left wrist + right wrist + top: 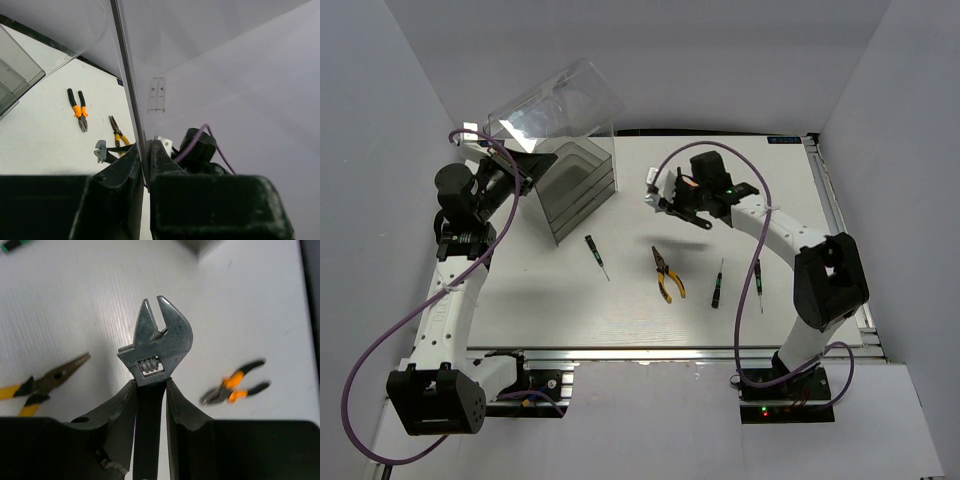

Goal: Sort the tools into containers

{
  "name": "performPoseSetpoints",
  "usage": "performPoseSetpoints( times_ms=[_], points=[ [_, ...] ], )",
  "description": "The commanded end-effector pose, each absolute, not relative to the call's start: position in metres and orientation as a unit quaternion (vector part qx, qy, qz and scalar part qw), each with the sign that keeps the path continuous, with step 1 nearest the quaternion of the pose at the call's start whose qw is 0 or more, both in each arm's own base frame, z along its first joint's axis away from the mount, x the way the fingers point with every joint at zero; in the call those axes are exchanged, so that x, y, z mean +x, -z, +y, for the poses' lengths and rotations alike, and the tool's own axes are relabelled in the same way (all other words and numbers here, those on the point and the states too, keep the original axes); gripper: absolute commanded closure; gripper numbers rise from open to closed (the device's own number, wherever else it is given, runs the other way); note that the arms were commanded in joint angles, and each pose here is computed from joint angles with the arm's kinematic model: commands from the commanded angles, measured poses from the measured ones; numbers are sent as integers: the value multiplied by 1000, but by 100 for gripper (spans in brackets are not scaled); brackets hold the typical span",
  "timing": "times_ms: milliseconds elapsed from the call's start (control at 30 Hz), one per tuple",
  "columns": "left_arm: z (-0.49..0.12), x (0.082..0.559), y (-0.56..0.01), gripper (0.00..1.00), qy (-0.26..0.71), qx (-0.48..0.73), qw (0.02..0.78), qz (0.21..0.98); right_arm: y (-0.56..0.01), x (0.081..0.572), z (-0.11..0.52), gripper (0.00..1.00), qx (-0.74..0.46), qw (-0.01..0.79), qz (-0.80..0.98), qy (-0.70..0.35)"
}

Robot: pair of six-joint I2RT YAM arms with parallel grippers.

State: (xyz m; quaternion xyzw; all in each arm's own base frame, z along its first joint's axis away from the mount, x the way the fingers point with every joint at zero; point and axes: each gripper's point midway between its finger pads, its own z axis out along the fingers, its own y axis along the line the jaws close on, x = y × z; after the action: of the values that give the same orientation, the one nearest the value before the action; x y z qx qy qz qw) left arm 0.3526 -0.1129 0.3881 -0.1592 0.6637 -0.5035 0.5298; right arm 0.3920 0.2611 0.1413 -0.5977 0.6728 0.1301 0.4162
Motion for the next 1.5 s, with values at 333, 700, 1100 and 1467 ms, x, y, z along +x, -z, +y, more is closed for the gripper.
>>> performPoseSetpoints(
  times_ms=[333,700,1100,1467],
  points=[
    [-109,340,-436,85,513,-133,587,611,-305,403,435,100,-708,621,335,-21],
    [-107,342,-456,85,532,-147,588,591,-321,396,482,100,-698,683,215,8],
    [-108,342,-460,85,540,-152,583,587,-336,397,524,100,-663,732,155,-9],
    [-110,342,-456,85,543,-152,575,593,-313,409,552,100,-650,751,118,-5]
  ],
)
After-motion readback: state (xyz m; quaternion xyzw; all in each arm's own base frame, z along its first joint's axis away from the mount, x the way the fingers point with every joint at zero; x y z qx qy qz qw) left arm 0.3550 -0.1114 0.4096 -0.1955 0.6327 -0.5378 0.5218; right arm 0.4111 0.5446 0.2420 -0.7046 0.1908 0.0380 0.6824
